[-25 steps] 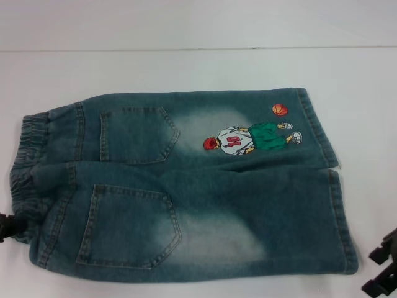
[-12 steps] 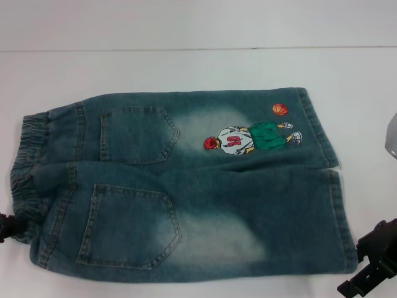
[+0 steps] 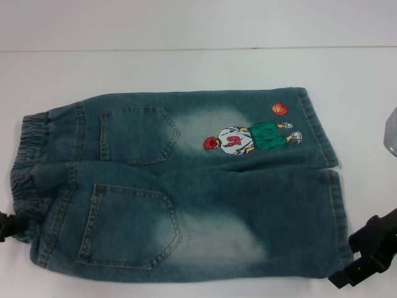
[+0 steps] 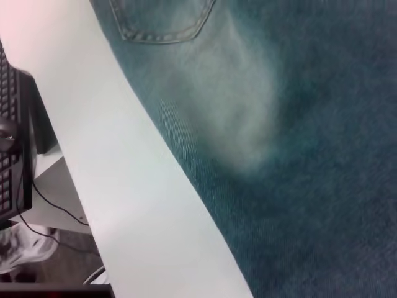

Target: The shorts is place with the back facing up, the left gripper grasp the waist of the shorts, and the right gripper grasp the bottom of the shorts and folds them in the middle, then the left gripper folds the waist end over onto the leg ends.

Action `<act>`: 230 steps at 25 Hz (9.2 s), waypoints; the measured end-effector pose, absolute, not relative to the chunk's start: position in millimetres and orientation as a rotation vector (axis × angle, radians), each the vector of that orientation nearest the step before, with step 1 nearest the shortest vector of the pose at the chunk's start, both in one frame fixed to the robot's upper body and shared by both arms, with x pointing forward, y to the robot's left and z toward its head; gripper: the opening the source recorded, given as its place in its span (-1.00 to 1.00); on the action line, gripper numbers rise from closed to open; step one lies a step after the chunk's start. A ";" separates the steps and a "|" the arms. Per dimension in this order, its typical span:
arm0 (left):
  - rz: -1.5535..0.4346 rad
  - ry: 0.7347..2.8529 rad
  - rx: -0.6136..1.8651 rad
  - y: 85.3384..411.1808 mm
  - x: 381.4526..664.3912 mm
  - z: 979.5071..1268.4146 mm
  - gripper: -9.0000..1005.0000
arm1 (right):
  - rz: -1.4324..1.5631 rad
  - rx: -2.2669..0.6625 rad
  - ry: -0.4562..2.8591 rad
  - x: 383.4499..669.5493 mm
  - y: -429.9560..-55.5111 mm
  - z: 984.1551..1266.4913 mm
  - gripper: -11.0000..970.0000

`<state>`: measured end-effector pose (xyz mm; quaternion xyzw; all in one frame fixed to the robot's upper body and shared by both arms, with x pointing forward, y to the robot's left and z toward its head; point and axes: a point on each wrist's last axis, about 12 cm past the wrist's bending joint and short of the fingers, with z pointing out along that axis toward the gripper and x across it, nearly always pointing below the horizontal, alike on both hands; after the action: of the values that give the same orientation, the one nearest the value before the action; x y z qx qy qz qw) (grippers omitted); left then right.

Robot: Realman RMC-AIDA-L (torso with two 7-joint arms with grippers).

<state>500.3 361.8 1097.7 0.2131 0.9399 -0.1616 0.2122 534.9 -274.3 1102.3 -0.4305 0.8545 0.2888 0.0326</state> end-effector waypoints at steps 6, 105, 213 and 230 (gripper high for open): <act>-0.452 2.611 0.590 361.1 501.0 1096.2 -0.84 | 0.873 -1.322 2.641 535.2 -274.0 1096.0 0.17; -0.165 2.228 0.378 310.6 612.1 1126.3 -0.83 | 0.105 -0.660 2.175 660.4 -274.4 1119.9 -0.95; -0.195 2.110 0.706 335.1 554.9 1043.5 -0.31 | 0.777 -0.812 1.662 532.6 -285.1 1068.5 0.94; -0.205 2.083 0.681 332.4 561.2 1055.6 -0.71 | 0.733 -0.748 1.670 540.1 -283.6 1066.3 0.94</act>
<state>561.2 332.4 1055.6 0.2757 0.8437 -0.0831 0.4530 540.1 -283.6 1066.3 -0.3161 0.7061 0.3100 0.5526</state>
